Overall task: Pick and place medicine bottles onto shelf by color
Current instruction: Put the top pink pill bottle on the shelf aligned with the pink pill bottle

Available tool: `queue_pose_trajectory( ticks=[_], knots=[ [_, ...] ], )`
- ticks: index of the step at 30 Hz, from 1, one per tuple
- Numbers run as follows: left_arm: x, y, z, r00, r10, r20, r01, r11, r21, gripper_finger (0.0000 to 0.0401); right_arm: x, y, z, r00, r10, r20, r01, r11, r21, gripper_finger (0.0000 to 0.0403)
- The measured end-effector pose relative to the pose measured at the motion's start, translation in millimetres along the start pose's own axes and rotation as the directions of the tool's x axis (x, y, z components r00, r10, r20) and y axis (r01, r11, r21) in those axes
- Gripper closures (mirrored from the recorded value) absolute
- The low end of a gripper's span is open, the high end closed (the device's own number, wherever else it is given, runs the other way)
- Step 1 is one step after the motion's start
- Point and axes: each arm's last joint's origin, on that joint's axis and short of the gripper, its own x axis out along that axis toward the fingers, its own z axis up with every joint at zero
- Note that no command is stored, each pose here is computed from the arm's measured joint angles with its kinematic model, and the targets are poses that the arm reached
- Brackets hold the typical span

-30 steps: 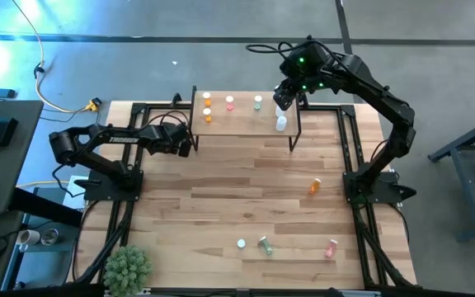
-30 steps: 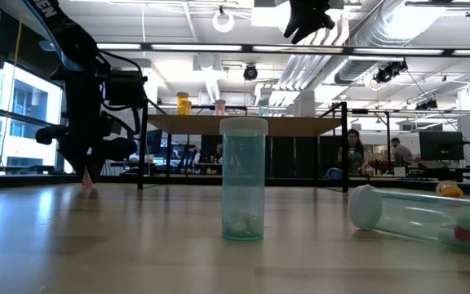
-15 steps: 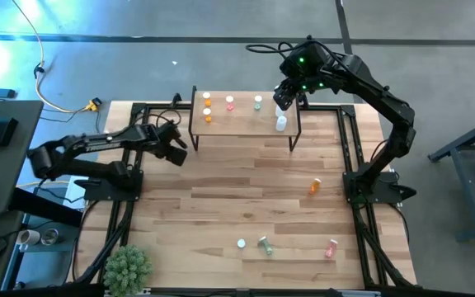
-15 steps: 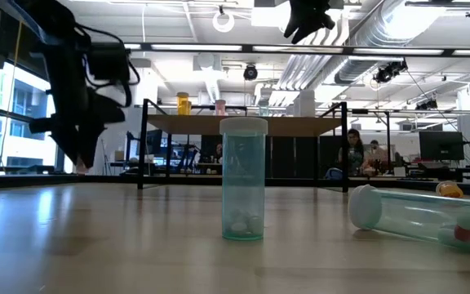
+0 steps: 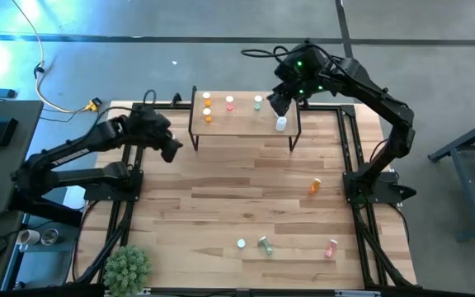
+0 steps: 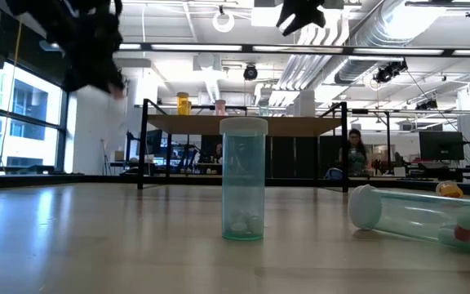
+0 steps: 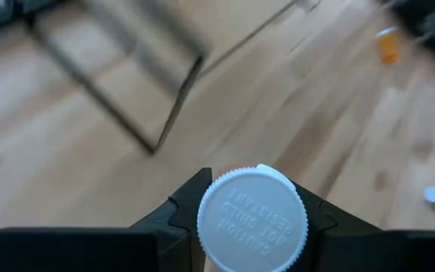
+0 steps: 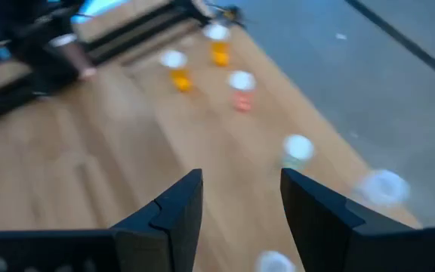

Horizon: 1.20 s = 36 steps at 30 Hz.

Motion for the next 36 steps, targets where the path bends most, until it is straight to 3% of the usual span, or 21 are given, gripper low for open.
queue_pose_trajectory(
  ticks=[8,18,28,36],
  knots=[
    [-37,-29,34,0.981,-0.119,0.151,0.080,0.968,0.239,0.0299,-1,33,8,0.981,0.163,0.105,-0.155,0.985,-0.080,0.0234],
    [-54,-63,62,0.925,-0.274,0.264,0.174,0.921,0.349,0.0299,1,78,5,0.951,0.285,0.121,-0.262,0.949,-0.176,0.0234],
    [-51,-95,73,0.905,-0.369,0.210,0.212,0.821,0.530,0.0299,27,118,-3,0.934,0.354,0.052,-0.331,0.911,-0.245,0.0234],
    [-38,-111,67,0.904,-0.414,0.107,0.260,0.730,0.632,0.0299,53,143,-12,0.927,0.374,-0.016,-0.361,0.882,-0.303,0.0234]
  ],
)
